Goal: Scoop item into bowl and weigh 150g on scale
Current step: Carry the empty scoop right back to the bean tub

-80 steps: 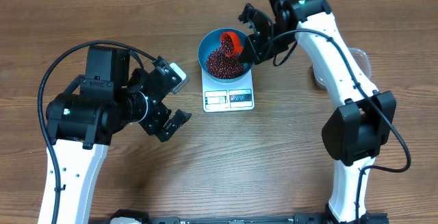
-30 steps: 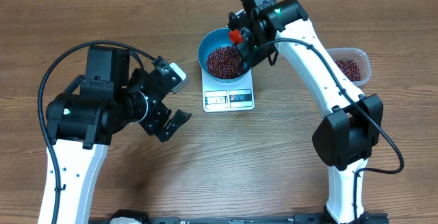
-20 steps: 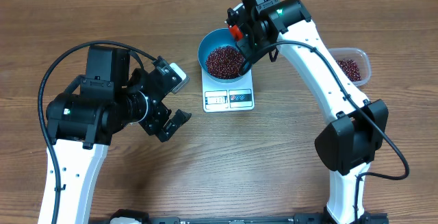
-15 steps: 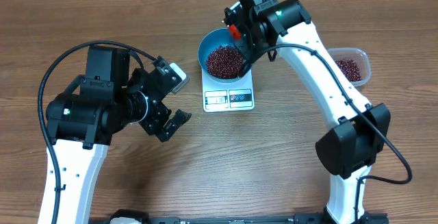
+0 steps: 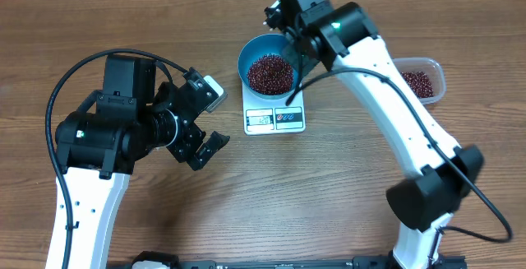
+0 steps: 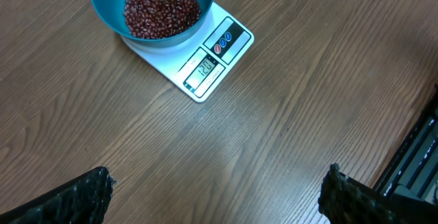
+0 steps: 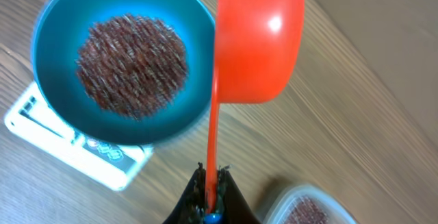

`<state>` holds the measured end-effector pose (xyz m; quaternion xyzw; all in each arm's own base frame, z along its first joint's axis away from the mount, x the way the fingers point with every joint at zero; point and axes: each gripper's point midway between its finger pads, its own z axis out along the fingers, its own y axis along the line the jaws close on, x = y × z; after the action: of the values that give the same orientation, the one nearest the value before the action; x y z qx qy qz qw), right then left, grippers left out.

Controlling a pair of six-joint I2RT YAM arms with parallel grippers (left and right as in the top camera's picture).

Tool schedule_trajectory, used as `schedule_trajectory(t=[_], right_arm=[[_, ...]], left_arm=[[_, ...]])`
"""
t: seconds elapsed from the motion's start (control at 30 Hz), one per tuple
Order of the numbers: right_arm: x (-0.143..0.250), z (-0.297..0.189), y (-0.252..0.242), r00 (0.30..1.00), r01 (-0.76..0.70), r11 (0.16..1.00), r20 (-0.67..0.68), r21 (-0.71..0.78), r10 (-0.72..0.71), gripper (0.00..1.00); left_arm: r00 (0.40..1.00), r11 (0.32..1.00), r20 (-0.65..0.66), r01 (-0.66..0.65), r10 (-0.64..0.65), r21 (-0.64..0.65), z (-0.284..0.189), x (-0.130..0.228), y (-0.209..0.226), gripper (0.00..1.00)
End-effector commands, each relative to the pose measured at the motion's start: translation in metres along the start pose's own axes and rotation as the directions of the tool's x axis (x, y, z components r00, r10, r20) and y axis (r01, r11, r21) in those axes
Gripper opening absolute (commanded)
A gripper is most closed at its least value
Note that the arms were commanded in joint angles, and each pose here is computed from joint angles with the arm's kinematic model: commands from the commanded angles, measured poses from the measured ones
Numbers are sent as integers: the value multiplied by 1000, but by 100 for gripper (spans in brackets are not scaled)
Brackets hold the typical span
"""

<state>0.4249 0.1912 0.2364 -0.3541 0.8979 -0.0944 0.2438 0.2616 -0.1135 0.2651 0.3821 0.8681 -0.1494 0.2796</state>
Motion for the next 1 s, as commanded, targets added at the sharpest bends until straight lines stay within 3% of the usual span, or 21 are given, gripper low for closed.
schedule_trajectory(t=[0.0, 0.17, 0.5, 0.7, 0.97], right_arm=[[16, -51, -47, 996, -81, 989, 35, 127, 78, 4], [82, -45, -90, 944, -287, 945, -120, 157, 306, 4], [173, 10, -124, 781, -592, 805, -264, -24, 566, 4], [211, 55, -123, 713, -677, 734, -299, -56, 634, 4], [246, 102, -113, 689, -695, 719, -305, -20, 657, 4]], left_arm=[[1000, 1000, 18, -24, 24, 4, -3, -5, 0, 100], [1000, 1000, 18, -24, 24, 4, -3, -5, 0, 100], [1000, 1000, 18, -24, 24, 4, -3, -5, 0, 100], [1000, 1000, 18, -24, 24, 4, -3, -5, 0, 100], [1000, 1000, 18, -24, 24, 4, -3, -5, 0, 100]])
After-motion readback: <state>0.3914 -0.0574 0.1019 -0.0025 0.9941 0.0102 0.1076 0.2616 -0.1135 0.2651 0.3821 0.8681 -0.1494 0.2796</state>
